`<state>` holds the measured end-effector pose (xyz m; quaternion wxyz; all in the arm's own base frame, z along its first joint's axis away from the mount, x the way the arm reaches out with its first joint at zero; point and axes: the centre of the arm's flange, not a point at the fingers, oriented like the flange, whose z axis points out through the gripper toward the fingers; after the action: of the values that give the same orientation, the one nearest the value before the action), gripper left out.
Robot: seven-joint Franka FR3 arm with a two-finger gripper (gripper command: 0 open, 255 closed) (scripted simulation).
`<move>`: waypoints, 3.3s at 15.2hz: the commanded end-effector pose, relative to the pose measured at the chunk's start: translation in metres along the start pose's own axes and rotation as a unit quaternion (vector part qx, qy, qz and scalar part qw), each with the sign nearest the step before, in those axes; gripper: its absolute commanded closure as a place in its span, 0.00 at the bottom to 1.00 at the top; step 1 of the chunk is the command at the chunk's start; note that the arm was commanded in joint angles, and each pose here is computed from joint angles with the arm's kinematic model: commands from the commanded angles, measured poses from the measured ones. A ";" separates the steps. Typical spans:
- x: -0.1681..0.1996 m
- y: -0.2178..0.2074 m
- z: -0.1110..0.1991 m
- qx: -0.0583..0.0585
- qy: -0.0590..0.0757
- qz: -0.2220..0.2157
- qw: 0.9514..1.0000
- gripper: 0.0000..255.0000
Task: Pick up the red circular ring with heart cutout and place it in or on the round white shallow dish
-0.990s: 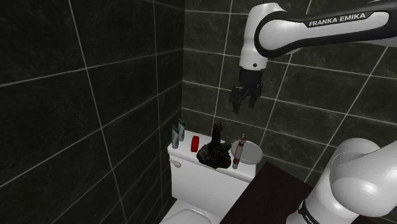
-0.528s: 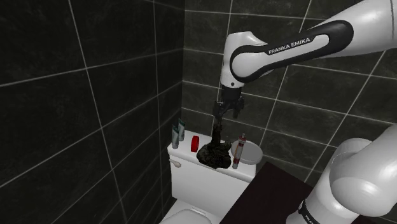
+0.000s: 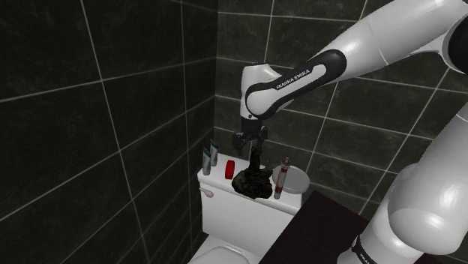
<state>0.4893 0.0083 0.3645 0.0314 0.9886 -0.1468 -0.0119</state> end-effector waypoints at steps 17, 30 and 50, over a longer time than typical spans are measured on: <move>0.118 -0.041 0.156 -0.021 0.009 0.049 0.999 0.00; 0.118 -0.040 0.180 -0.021 0.009 0.049 0.999 1.00; 0.118 -0.036 0.122 -0.021 0.009 0.049 0.999 1.00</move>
<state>0.6089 0.0013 0.2319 0.0544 0.9794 -0.1945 -0.0041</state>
